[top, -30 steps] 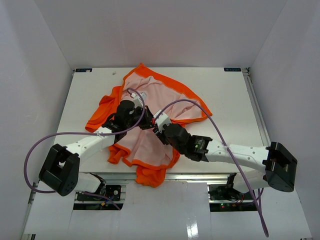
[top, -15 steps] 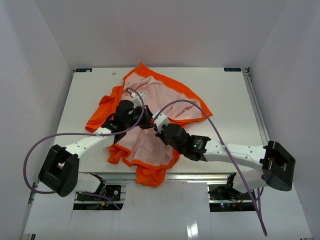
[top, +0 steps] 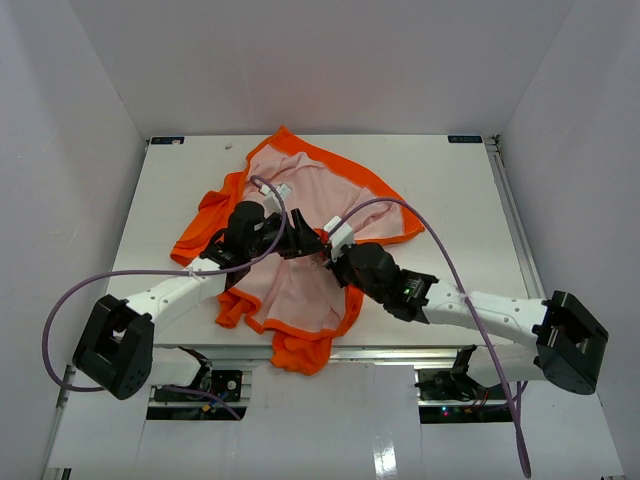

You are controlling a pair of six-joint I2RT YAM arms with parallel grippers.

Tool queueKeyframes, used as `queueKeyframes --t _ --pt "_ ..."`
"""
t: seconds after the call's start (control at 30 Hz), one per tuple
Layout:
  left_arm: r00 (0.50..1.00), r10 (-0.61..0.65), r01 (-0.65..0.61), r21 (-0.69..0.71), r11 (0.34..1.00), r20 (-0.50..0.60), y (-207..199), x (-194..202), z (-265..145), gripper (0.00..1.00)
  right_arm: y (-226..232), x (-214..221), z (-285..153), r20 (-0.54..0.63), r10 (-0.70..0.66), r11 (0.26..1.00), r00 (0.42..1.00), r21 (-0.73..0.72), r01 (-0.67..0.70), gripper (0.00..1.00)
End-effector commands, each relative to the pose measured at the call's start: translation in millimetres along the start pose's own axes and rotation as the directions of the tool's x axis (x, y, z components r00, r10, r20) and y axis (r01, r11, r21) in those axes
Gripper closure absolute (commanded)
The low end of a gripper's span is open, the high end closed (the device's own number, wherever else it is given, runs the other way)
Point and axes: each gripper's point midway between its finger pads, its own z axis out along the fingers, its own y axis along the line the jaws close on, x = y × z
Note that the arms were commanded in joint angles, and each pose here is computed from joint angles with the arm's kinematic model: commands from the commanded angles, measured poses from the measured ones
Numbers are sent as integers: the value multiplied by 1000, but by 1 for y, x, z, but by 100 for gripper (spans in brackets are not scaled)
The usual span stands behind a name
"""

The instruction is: Zip up the jacket

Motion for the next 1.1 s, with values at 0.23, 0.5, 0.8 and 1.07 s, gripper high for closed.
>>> queueKeyframes --t 0.23,0.5,0.8,1.07 --pt "986 78 -69 -69 995 148 12 -36 -39 17 -20 -34 -30 230 180 962 956 -242 -123 92" --pt "987 106 -106 -14 994 123 22 4 -54 46 -11 -47 -37 258 237 912 936 -392 -122 92" --pt "993 10 0 -83 997 119 79 68 -64 83 -9 -71 -57 322 260 877 910 -474 -82 92" --pt "996 -29 33 -57 998 79 105 92 -29 100 -11 -71 -74 378 258 880 889 -472 -54 92"
